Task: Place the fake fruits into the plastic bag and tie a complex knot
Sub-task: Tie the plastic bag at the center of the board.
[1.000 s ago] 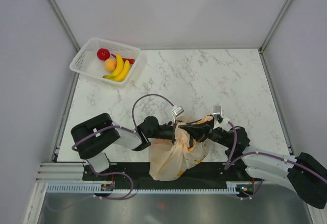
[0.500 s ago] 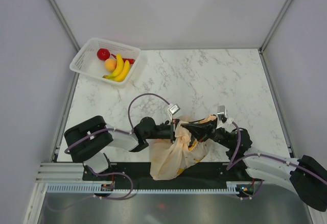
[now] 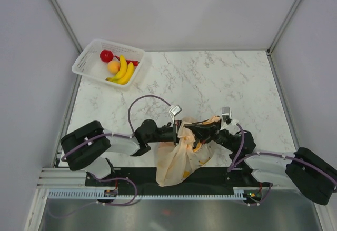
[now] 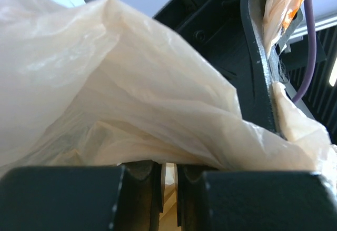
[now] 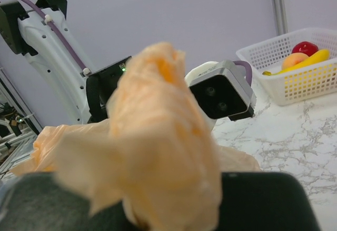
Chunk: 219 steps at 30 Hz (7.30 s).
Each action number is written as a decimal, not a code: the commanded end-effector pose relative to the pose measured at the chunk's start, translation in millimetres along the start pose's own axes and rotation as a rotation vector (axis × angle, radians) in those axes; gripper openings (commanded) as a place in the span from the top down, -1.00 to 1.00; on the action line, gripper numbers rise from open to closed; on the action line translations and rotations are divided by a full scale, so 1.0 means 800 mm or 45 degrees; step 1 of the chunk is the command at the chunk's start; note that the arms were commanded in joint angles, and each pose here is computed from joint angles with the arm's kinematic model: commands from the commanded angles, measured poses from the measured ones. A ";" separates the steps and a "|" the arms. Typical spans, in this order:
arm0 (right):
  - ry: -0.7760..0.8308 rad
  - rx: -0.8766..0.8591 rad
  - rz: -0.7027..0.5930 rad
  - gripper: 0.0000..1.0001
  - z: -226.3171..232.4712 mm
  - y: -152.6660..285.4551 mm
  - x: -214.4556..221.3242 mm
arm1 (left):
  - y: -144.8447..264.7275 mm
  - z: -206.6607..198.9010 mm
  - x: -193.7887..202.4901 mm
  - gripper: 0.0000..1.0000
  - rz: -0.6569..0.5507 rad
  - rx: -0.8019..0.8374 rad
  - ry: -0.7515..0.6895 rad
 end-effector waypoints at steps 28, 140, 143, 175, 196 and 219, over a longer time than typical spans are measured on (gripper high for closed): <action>-0.194 -0.210 0.036 1.00 -0.066 -0.187 0.107 | 0.134 -0.059 -0.105 0.66 -0.196 0.252 -0.318; -0.282 0.260 0.358 0.43 -0.070 -0.069 -0.027 | 0.029 -0.010 -0.134 0.68 -0.052 0.027 -0.381; -0.277 0.295 0.342 0.37 -0.074 -0.064 -0.030 | 0.029 -0.006 -0.133 0.68 -0.048 0.019 -0.372; -0.213 0.503 0.307 -0.40 -0.095 -0.045 -0.057 | 0.021 0.014 -0.120 0.68 -0.027 0.056 -0.281; -0.119 0.655 0.305 -0.76 -0.103 -0.035 -0.091 | 0.019 0.008 -0.120 0.68 -0.023 0.081 -0.281; 0.114 0.889 0.353 -0.80 -0.108 -0.020 -0.156 | 0.016 0.011 -0.118 0.68 -0.018 0.074 -0.265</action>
Point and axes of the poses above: each gripper's point midway between its finger pads, its own y axis back along the fingers, its own z axis along the line the jaws close on, x = y × z, the point moved 8 cm from there along y, back along the fingers, and after that the axes turned 7 degrees about y, right-handed, at the moved point
